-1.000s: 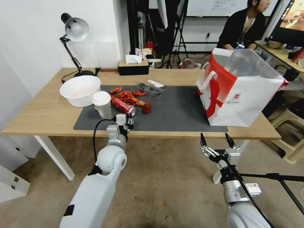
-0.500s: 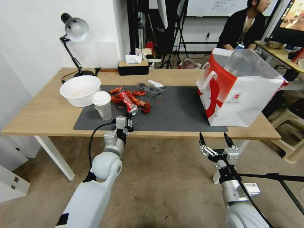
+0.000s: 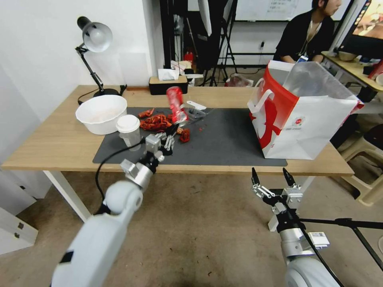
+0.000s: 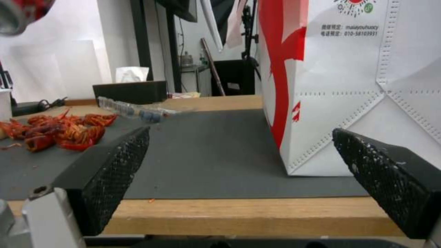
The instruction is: Pick up the trash from the table and place it into the takeout bag.
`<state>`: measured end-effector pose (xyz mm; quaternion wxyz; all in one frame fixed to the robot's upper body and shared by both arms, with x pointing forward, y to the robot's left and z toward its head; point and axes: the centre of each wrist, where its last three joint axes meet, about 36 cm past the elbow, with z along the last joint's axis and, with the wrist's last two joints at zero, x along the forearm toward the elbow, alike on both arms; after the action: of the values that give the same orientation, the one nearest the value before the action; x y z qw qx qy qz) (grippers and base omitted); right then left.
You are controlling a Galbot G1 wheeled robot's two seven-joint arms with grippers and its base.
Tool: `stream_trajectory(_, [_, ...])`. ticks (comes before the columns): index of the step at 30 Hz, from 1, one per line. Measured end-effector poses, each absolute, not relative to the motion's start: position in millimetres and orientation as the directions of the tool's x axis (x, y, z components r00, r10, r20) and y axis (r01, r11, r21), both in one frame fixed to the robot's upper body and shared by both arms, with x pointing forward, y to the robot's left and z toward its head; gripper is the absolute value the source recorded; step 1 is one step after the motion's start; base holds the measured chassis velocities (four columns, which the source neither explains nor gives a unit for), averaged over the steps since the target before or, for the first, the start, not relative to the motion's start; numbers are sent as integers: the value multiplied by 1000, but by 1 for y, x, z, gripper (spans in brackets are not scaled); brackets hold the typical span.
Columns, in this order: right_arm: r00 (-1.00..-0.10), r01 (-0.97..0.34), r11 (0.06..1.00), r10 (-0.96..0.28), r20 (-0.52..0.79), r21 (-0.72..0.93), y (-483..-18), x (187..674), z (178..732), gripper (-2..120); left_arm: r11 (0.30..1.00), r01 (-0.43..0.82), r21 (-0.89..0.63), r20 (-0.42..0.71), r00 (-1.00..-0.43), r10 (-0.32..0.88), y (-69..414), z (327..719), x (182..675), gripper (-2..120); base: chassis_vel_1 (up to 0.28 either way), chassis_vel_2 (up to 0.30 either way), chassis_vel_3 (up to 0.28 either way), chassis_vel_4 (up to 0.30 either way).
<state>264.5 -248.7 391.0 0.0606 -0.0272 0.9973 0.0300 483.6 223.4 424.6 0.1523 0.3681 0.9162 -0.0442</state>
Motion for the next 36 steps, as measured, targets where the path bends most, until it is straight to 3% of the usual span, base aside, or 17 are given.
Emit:
stream_trajectory(5, [-991,-57,997,-50,-120,54,-250,263,391,100,625,777,78,-294,-581,759,210,454,519,3,0,0,0,0])
stream_trajectory(11, [-992,-57,997,-51,-119,51,-250,263,390,100,558,822,114,-283,-512,811,187,497,558,3,0,0,0,0])
stream_trajectory(20, [-992,-51,998,-46,-119,43,-249,263,387,100,373,906,201,-247,-321,914,69,587,617,3,0,0,0,0])
stream_trajectory(28, [-991,-51,998,-46,-128,42,-248,264,388,100,300,923,240,-186,-260,947,7,624,641,3,0,0,0,0])
stream_trajectory(36, [-990,-51,998,-44,-136,44,-249,266,387,100,260,935,239,-126,-236,964,-31,616,648,3,0,0,0,0])
